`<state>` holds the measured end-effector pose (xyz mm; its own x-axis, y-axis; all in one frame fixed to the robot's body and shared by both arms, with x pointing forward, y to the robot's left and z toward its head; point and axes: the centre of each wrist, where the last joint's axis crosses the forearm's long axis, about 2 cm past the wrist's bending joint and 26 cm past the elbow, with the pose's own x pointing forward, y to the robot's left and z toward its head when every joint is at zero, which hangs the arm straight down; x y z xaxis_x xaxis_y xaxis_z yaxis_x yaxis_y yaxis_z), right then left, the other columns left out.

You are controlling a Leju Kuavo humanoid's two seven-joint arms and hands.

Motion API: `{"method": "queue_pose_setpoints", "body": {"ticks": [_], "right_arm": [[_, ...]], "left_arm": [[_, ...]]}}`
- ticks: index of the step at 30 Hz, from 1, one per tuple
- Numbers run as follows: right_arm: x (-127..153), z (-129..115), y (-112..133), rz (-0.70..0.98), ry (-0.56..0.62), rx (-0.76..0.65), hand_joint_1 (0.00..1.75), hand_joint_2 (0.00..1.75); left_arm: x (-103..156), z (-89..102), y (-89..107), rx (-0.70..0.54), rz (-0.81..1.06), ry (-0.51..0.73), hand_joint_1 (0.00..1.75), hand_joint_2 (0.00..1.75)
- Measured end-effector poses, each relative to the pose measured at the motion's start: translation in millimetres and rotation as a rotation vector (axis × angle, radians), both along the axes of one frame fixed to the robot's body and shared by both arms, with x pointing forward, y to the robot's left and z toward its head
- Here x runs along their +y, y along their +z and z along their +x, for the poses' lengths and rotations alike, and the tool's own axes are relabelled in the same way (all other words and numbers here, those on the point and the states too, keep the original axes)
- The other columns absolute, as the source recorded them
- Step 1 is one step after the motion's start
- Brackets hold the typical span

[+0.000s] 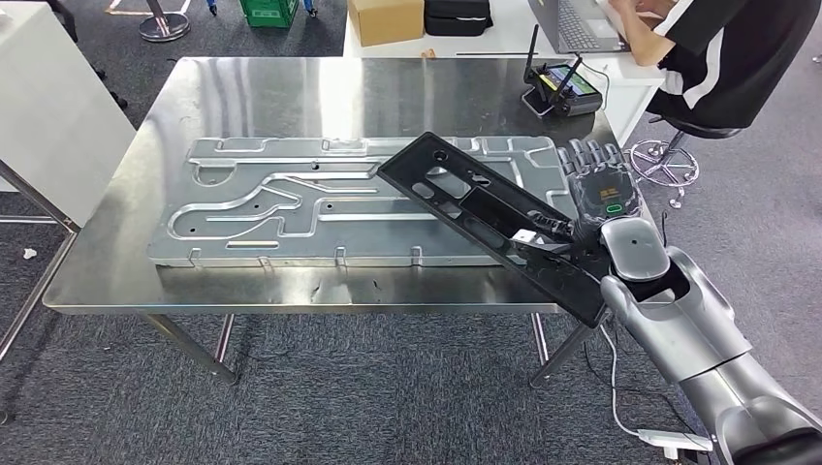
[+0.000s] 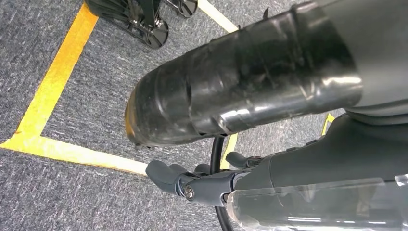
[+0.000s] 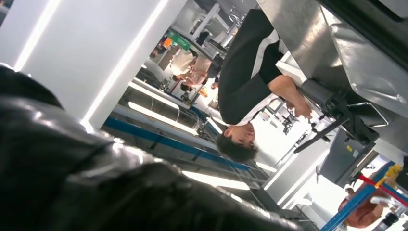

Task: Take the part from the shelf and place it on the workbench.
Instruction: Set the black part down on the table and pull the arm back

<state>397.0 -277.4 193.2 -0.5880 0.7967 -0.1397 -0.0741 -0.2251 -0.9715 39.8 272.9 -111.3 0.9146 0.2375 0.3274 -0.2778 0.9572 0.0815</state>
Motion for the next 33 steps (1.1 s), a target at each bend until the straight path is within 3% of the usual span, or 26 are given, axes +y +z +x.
{"method": "queue_pose_setpoints", "body": {"ticks": [15,33], "right_arm": [[-33.8,-12.7,-11.3,-0.025,-0.054,0.015,0.00,0.00],[-47.7,-20.1,-9.1,-0.045,-0.063,0.019,0.00,0.00]], "left_arm": [[1.0,0.1,-0.1,-0.002,-0.014,-0.004,0.00,0.00],[6.9,1.4,-0.1,0.003,-0.016,0.004,0.00,0.00]]}}
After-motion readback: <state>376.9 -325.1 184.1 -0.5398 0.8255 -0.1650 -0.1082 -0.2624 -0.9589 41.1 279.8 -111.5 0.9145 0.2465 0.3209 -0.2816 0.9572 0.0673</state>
